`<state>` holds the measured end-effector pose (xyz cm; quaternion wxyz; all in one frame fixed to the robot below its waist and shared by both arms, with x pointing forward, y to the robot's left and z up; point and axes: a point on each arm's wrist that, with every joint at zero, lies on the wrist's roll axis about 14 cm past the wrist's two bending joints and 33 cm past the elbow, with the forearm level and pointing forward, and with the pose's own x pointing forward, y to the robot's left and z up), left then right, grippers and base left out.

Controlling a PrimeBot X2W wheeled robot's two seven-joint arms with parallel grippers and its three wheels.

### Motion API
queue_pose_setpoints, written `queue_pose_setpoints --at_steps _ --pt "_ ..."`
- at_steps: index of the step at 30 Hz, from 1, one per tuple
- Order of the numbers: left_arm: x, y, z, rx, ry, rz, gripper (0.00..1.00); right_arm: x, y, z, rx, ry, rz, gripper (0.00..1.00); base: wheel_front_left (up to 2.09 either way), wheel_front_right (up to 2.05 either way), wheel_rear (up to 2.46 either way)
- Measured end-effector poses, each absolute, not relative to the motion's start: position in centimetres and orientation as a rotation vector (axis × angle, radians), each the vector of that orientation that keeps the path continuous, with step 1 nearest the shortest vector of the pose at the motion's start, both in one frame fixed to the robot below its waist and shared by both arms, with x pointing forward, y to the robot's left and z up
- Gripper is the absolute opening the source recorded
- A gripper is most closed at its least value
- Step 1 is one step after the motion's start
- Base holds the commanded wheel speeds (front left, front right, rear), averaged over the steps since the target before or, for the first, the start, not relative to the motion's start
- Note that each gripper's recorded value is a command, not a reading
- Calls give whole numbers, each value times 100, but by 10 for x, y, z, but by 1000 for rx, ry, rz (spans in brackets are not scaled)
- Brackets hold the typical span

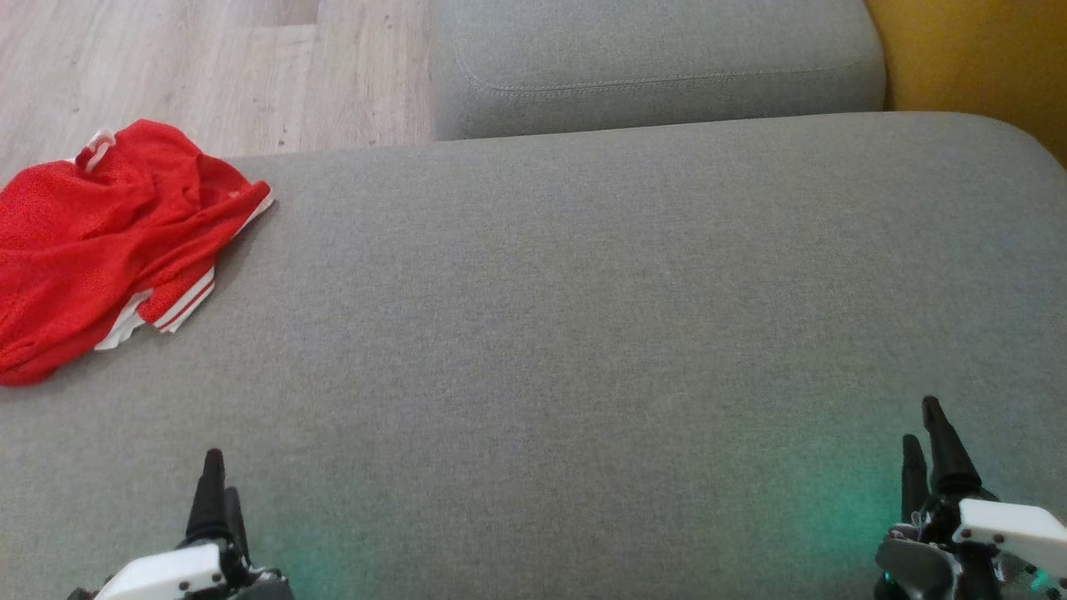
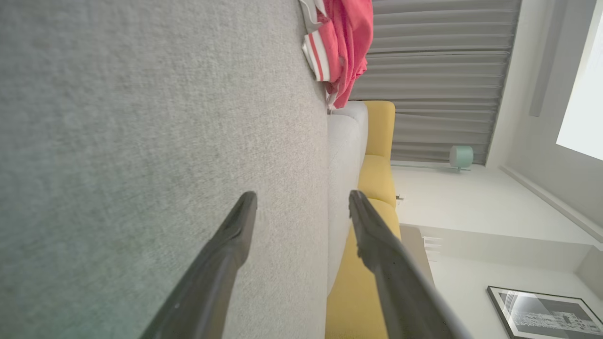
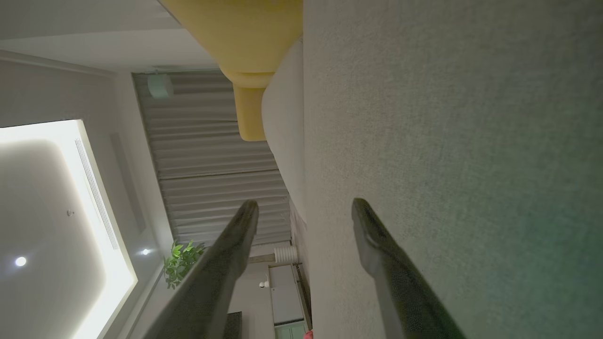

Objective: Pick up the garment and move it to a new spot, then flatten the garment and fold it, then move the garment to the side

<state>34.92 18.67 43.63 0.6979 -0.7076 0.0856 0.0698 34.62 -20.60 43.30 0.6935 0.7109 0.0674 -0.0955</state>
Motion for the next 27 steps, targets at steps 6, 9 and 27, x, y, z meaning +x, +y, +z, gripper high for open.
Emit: queue_pose_setpoints --at_steps 6,9,27 --pt "351 183 443 -1573 179 134 100 347 -203 436 1573 144 -203 100 0 0 0" --pt "352 182 447 -1552 167 124 100 348 -203 440 1550 132 -196 100 0 0 0" --pt "352 174 469 -1321 132 65 100 354 -192 463 1255 111 -103 100 0 0 0"
